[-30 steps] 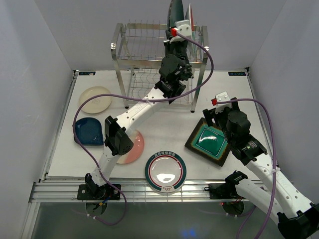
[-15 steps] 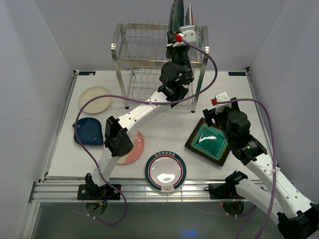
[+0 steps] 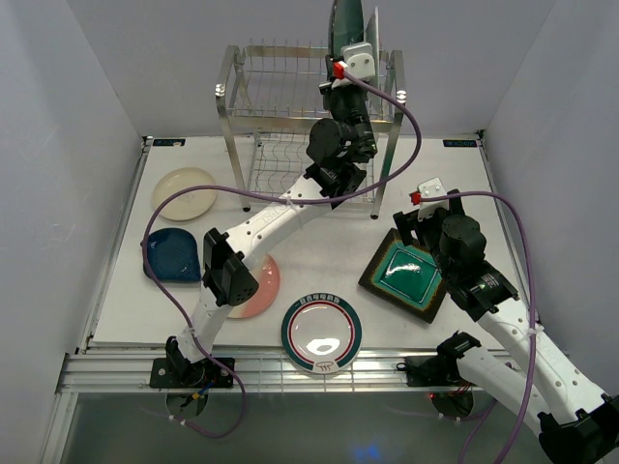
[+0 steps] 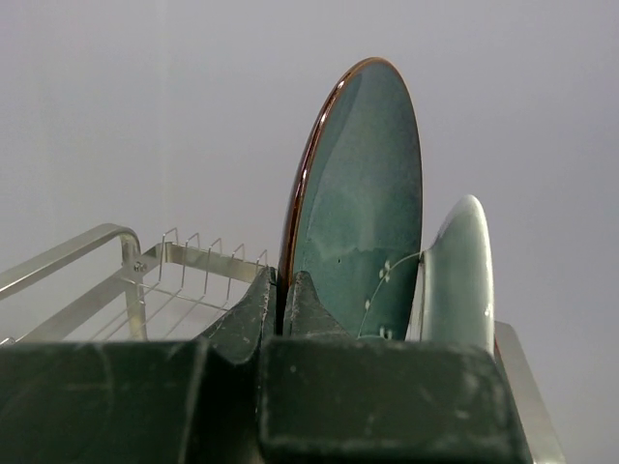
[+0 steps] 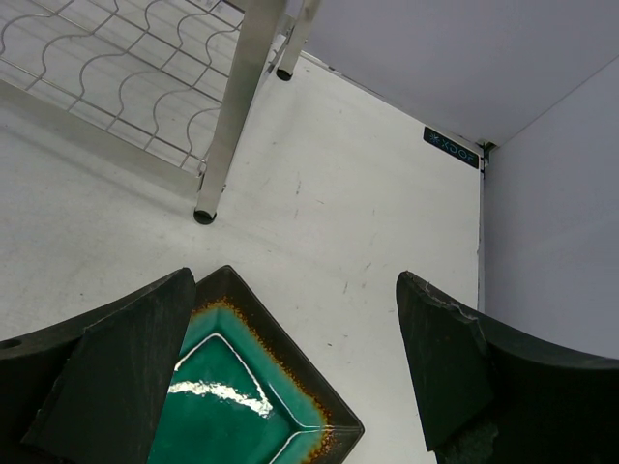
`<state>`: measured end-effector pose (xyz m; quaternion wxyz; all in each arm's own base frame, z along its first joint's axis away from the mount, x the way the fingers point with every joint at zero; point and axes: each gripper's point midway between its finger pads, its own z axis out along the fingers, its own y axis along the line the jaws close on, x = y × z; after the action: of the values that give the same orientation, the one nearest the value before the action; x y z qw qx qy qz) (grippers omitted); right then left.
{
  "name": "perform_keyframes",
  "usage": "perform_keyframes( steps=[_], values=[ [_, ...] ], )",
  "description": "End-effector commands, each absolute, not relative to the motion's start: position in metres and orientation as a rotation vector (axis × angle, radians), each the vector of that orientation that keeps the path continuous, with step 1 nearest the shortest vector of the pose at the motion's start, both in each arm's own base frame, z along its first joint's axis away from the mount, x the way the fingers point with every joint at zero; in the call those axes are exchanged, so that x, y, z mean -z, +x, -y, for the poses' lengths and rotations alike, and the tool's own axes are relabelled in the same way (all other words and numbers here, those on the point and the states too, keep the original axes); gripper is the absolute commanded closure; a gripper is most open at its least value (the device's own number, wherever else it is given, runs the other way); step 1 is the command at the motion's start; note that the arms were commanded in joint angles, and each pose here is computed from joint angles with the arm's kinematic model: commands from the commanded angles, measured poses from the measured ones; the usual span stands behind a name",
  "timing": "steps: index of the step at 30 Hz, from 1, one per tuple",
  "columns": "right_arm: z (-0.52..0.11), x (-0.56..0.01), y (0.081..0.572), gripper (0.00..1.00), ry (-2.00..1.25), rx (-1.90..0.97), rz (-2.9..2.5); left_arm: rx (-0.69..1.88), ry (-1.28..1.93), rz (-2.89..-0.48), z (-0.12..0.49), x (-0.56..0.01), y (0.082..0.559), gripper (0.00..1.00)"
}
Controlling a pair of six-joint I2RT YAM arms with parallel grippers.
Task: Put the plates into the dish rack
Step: Insert the plate into the dish rack.
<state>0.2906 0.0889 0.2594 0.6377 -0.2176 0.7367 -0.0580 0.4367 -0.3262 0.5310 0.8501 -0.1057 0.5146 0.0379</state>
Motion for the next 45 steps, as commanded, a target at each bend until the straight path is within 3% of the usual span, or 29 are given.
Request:
perform_keyframes(
  steps=[1, 45],
  values=[
    [-0.091, -0.273, 0.29, 0.1, -0.468, 0.107, -1.631, 0.223, -0.362, -0.785, 0.282, -0.649, 0.366, 1.0],
    [-0.092, -0.277, 0.288, 0.1, -0.465, 0.093, -1.62, 0.049, -0.315, -0.864, 0.316, -0.586, 0.398, 1.0]
  ],
)
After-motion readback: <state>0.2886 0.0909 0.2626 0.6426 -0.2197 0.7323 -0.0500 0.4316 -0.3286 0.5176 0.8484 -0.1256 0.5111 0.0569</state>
